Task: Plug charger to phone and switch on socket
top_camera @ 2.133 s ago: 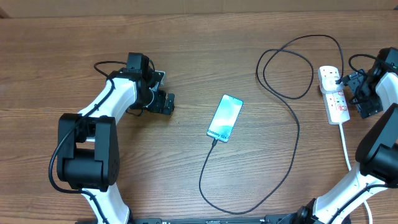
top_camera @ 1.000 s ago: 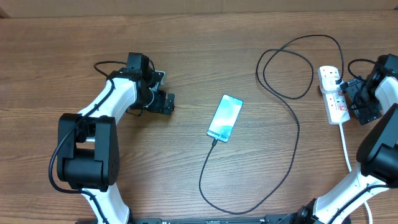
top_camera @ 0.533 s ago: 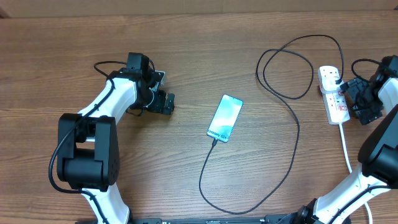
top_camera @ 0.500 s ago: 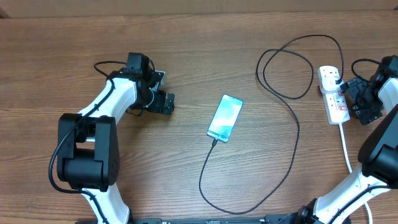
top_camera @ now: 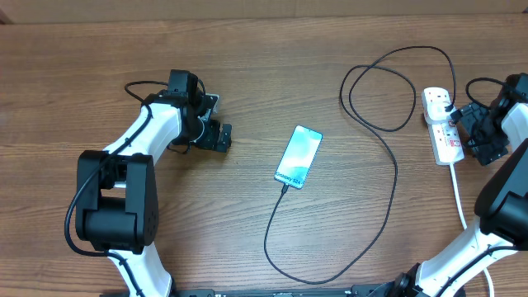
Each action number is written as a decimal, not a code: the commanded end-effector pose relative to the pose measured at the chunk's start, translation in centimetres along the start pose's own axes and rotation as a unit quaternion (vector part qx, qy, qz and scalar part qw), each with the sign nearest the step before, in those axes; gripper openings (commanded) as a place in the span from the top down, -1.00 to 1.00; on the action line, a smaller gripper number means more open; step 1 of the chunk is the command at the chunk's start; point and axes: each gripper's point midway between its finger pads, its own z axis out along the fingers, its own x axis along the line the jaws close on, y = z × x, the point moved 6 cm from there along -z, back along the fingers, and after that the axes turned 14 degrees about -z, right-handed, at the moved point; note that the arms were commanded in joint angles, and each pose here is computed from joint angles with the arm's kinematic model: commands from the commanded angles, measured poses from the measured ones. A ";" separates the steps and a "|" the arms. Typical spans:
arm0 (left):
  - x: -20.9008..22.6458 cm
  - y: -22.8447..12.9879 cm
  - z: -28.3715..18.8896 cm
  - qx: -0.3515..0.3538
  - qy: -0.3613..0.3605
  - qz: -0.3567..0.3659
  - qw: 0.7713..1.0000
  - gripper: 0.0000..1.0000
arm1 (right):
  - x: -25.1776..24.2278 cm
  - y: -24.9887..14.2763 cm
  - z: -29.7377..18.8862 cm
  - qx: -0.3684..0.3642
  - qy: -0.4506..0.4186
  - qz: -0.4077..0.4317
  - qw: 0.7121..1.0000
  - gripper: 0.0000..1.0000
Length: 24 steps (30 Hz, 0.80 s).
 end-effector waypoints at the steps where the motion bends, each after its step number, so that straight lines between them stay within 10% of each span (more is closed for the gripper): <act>1: 0.2 0.3 -0.2 -0.006 0.005 0.001 1.000 -1.00 | 5.3 -4.3 1.0 0.064 0.058 -0.088 0.992 -1.00; 24: 0.2 0.3 -0.2 -0.006 0.004 0.001 1.000 -1.00 | 4.7 -5.0 1.0 0.058 -0.022 -0.112 0.992 -1.00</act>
